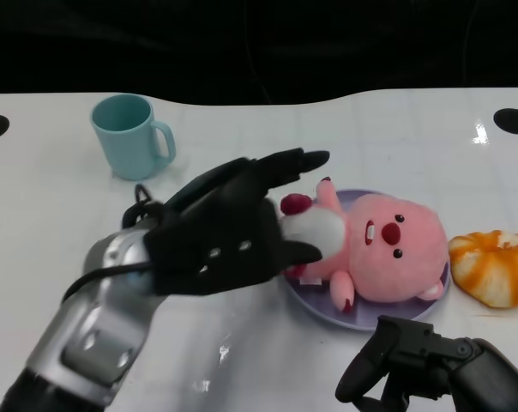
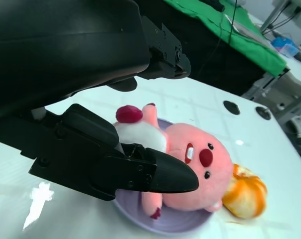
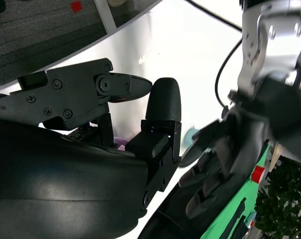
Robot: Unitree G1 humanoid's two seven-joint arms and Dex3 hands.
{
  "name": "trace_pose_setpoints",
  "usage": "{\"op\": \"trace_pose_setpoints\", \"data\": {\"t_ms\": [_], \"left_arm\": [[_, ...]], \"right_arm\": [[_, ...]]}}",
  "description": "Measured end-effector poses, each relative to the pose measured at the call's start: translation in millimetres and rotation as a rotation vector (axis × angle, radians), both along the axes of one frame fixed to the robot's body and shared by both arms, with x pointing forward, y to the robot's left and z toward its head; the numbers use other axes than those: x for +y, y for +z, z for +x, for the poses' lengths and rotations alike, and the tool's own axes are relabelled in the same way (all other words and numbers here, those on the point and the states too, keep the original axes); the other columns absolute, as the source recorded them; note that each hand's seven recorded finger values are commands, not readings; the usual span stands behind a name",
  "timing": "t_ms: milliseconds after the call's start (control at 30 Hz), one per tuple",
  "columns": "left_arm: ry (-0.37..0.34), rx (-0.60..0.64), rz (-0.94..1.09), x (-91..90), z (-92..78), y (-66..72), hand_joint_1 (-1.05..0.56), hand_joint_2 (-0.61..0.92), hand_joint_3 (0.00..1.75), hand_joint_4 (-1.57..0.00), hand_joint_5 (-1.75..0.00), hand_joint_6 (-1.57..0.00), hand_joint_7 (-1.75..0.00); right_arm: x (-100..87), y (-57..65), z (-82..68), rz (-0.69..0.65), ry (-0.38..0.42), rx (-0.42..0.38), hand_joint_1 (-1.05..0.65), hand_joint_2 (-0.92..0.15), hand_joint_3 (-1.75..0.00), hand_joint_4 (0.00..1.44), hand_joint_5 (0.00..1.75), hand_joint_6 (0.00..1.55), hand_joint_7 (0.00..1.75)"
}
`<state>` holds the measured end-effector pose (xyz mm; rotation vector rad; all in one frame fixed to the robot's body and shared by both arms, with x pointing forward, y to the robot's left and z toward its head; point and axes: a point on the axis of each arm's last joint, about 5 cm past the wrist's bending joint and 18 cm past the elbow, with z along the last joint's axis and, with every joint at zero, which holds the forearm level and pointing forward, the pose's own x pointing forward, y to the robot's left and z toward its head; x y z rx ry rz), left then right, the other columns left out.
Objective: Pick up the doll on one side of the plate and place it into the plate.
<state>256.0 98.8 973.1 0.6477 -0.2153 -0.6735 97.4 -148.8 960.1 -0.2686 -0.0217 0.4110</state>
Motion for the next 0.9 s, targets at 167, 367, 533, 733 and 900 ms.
{"op": "trace_pose_setpoints", "data": {"t_ms": [167,367,533,733,900], "left_arm": [[0.023,0.029,-0.151,18.8,-16.7,-8.6,-0.58,0.92,0.19,-0.12,-0.91,-0.44,-0.13],[0.101,0.040,-0.337,33.2,-38.0,-20.2,-0.38,0.92,0.10,-0.31,-1.03,-0.65,-0.22],[0.157,0.081,-0.478,41.0,-51.8,-28.8,-0.22,0.89,0.23,-0.58,-1.08,-0.82,-0.36],[0.204,0.141,-0.594,49.6,-67.6,-31.3,-0.18,0.55,0.96,-0.74,-1.17,-0.82,-0.67],[0.255,0.282,-0.703,58.9,-86.4,-27.0,-0.14,0.48,1.33,-0.84,-1.37,-0.83,-1.04]], "right_arm": [[-0.3,-0.1,0.2,-0.002,0.003,0.001,-0.25,-0.92,-0.34,0.67,1.57,0.60,1.27],[-0.6,-0.4,0.3,-0.003,0.003,0.003,-0.26,-0.92,-0.35,0.67,1.57,0.60,1.28],[-0.7,-0.4,0.6,-0.004,0.005,0.002,-0.25,-0.92,-0.35,0.67,1.58,0.60,1.28],[-0.6,-0.5,0.9,-0.005,0.007,0.001,-0.26,-0.92,-0.35,0.67,1.58,0.60,1.29],[-0.5,-0.4,1.2,-0.005,0.007,0.000,-0.27,-0.92,-0.35,0.67,1.58,0.60,1.28]]}}
